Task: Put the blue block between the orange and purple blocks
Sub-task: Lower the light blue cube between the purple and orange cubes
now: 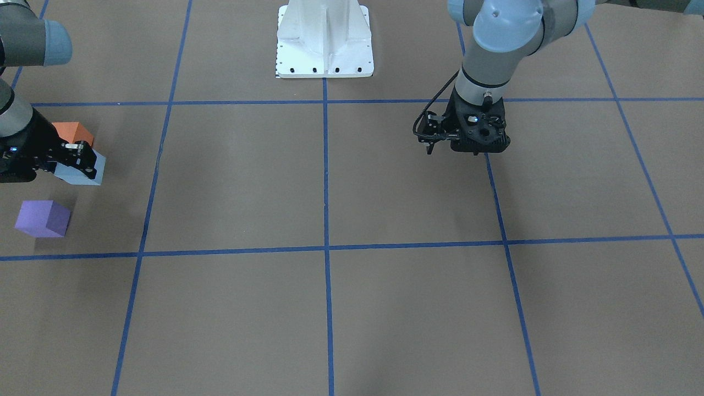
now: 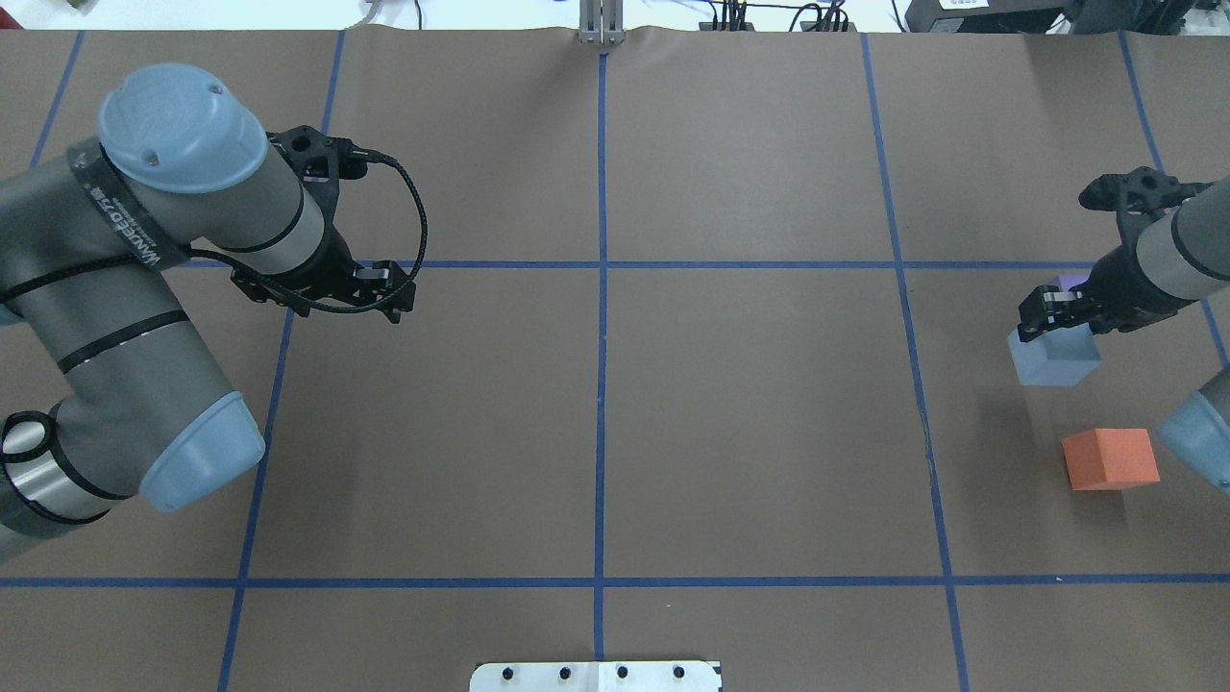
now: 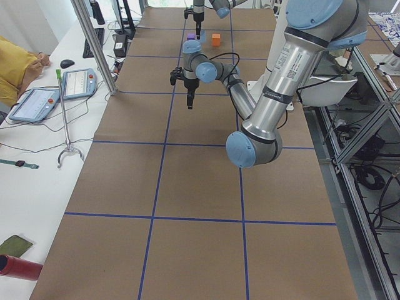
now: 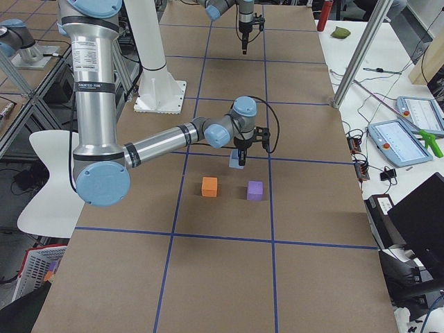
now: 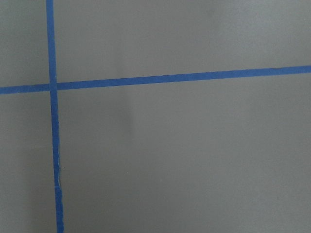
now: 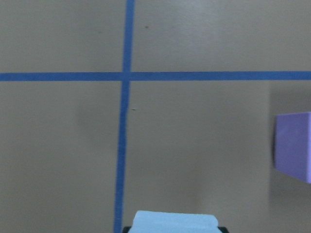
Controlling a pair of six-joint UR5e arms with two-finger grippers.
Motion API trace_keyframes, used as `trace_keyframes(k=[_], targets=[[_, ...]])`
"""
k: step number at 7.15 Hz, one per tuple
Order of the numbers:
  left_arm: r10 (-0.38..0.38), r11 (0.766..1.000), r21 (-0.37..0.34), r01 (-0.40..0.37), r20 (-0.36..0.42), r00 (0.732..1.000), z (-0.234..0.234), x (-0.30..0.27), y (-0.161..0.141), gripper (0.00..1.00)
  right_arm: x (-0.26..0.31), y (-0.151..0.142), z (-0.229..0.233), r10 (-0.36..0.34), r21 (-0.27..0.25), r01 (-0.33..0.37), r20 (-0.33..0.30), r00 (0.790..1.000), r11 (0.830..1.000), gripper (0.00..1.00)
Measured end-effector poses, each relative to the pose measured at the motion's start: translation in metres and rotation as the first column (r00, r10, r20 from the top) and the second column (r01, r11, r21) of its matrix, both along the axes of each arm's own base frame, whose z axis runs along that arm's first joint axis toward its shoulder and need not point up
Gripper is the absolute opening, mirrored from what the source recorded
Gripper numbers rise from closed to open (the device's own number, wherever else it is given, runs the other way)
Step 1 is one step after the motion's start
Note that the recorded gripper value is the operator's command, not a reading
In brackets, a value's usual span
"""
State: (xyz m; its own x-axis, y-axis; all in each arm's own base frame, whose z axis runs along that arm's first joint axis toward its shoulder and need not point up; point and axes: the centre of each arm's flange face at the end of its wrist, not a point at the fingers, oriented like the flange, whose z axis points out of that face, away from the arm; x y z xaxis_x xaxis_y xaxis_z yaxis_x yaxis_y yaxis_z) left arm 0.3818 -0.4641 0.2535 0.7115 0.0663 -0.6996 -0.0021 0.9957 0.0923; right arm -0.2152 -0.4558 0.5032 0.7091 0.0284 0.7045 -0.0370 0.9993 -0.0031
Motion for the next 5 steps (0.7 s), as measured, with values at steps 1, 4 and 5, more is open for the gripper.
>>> trace_keyframes(k=[1,4,5], targets=[[-0.001,1.000,0.001,0.001,0.000,1.000,0.000,-0.001,0.000,0.99,0.008,0.002,0.016,-0.009,-0.008,0.009,-0.017,1.000,1.000,0.00],[-0.001,1.000,0.004,0.001,-0.002,1.000,-0.001,-0.002,0.000,1.00,0.012,0.004,0.049,-0.033,-0.034,0.031,-0.054,0.998,0.999,0.00],[-0.001,1.000,0.005,0.001,-0.003,1.000,-0.002,-0.001,0.000,0.99,0.012,0.003,0.057,-0.035,-0.046,0.032,-0.062,0.997,0.998,0.00]])
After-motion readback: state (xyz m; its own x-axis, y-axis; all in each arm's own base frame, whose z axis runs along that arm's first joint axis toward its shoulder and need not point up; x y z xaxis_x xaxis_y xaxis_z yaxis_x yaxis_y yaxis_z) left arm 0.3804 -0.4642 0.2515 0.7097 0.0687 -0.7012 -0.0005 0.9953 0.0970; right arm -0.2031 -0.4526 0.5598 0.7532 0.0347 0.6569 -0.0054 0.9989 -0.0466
